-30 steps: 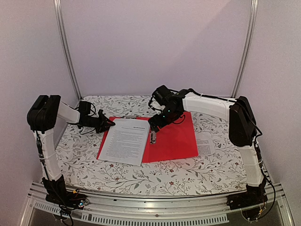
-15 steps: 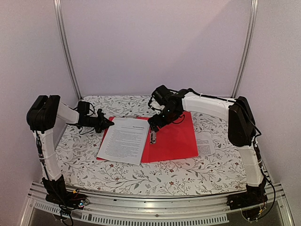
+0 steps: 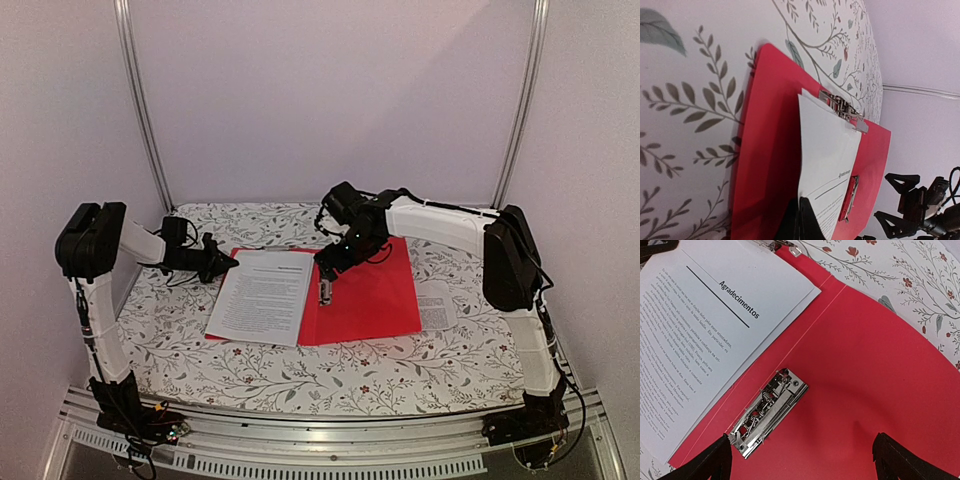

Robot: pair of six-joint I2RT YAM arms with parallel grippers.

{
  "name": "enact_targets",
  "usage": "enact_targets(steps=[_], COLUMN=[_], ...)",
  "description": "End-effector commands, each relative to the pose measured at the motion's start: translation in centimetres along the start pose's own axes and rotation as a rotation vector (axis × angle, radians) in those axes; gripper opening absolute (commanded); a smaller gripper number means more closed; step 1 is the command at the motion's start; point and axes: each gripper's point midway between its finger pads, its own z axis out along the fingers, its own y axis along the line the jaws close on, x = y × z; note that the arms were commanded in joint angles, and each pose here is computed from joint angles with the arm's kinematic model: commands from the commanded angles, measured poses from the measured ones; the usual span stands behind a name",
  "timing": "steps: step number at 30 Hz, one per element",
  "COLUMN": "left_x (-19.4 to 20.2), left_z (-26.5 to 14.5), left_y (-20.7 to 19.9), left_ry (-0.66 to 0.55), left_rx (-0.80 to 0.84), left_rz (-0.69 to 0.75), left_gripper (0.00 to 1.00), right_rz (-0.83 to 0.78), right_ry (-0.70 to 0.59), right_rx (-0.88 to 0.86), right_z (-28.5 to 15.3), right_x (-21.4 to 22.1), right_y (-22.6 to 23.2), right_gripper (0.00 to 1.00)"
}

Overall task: Put the files into the folder
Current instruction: Place the file on the spring clip of the folder.

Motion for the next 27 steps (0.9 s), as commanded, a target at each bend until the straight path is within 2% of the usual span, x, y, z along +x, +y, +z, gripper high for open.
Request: enact_targets(steps=[1,27], left_x=[-0.73,-0.5], left_z=[-0.28,-0.36], left_y=[0.61,0.53], left_ry=[-0.045,-0.089], left_rx=[-0.017,-0.036], left_rz=[-0.012,-0.028], left_gripper=[0.0,0.0], right_rz=[0.012,0.012], right_ry=[0.01,0.016], right_rx=[-0.005,-0.006], right_z=[0.52,0.5], right_x=[-0.03,0.12], right_y=[-0.24,-0.21], right_gripper=[0.99,0.99])
